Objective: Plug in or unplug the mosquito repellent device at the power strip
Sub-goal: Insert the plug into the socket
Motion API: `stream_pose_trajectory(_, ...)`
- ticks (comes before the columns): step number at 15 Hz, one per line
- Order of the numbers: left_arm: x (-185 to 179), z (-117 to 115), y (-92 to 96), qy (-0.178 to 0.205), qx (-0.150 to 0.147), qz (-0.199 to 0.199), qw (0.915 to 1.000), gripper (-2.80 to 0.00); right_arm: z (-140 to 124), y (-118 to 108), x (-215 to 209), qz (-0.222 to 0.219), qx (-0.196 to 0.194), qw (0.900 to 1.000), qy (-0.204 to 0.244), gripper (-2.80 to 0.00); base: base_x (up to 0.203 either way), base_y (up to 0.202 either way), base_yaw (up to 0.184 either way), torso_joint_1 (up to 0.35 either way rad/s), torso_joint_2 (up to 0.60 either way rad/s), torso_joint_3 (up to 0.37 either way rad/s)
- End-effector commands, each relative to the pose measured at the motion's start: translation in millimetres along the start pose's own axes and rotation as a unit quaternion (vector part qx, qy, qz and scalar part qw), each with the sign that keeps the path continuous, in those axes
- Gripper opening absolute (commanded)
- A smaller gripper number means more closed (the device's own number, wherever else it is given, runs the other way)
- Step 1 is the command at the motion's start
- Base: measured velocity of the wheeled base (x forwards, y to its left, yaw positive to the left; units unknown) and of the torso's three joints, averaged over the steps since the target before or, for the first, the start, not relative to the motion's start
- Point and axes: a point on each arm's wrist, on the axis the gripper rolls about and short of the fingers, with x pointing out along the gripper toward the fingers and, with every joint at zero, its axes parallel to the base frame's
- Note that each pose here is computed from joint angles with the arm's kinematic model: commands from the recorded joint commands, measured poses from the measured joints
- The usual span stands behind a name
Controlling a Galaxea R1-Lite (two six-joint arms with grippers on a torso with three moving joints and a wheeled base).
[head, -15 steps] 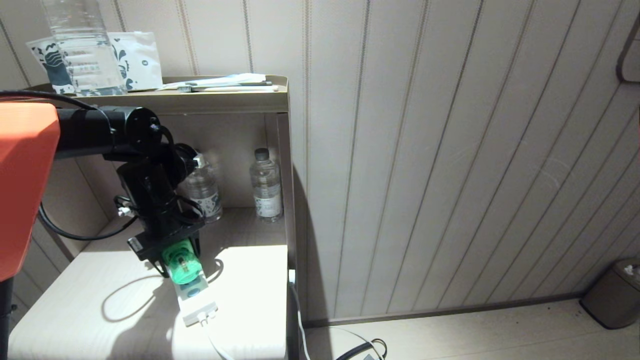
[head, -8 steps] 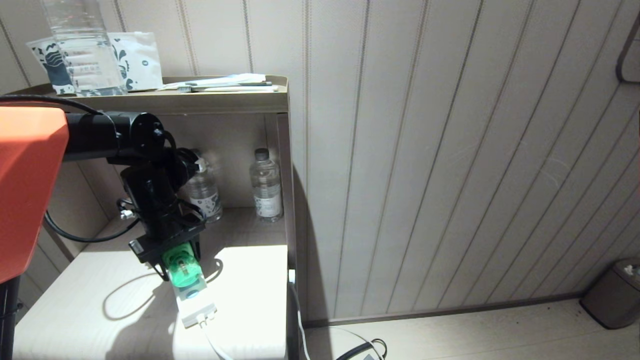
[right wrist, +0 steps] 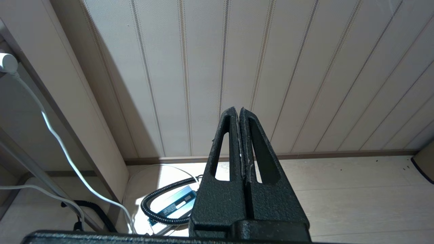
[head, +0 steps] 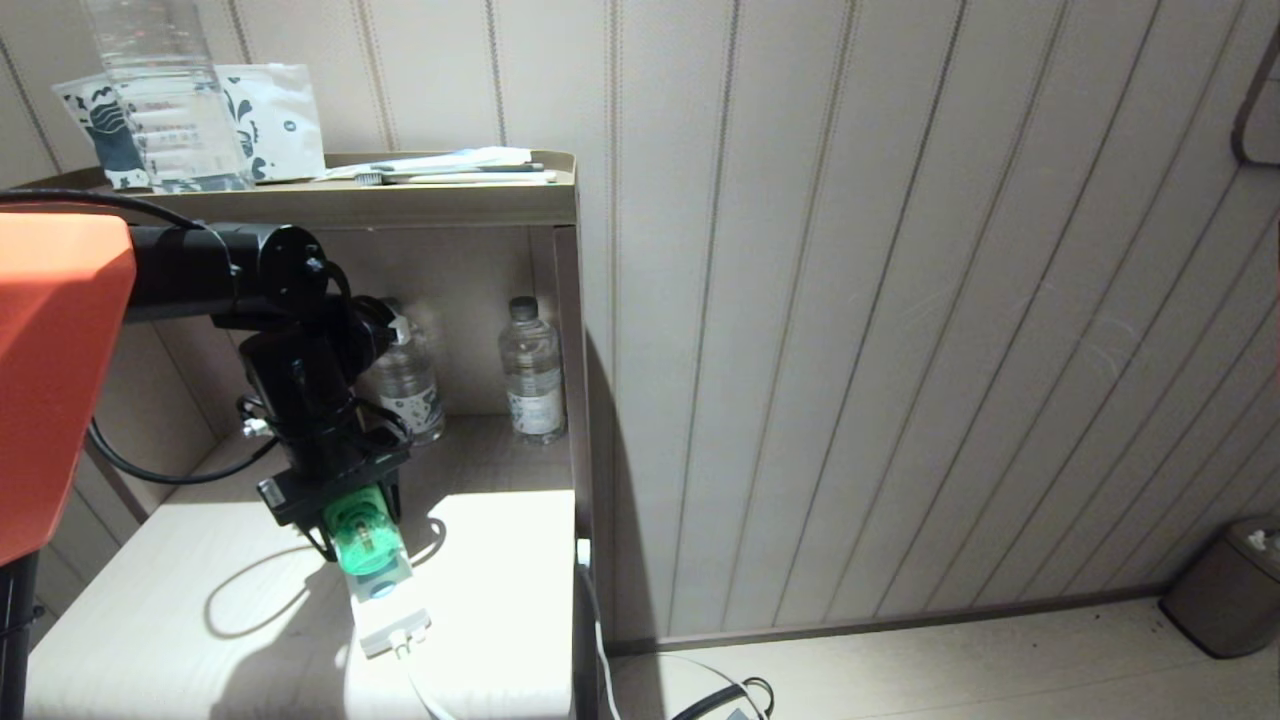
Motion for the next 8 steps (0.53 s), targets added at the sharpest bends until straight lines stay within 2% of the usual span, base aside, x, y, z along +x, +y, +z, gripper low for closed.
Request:
stream_pose_trajectory(1, -0.6, -0.5, 0.8, 0.002, -0.003, 0.002, 1.0, -2.8, 0.1, 0.0, 0.1, 0.001, 0.0, 1.0, 0.001, -2.8, 0.0, 0.0, 0.0, 0.0, 0.0, 0.0)
stream_pose_trajectory(5, -0.6, -0.4, 0.7, 0.001, -0.002, 0.002, 1.0, -2.8, -0.1, 0.0, 0.1, 0.001, 0.0, 1.0, 0.001, -2.8, 0.0, 0.0, 0.0, 0.0, 0.0, 0.0)
stream_pose_trajectory(6, -0.6, -0.3, 0.8, 0.0, -0.002, 0.002, 1.0, 0.0, 0.1, 0.0, 0.1, 0.001, 0.0, 1.0, 0.001, -2.8, 0.0, 0.0, 0.0, 0.0, 0.0, 0.0)
stream_pose_trajectory(8, -1.2, -0.4, 0.8, 0.0, 0.005, 0.001, 1.0, 0.0, 0.1, -0.1, 0.1, 0.0, 0.0, 1.0, 0.001, -2.8, 0.0, 0.0, 0.0, 0.0, 0.0, 0.0)
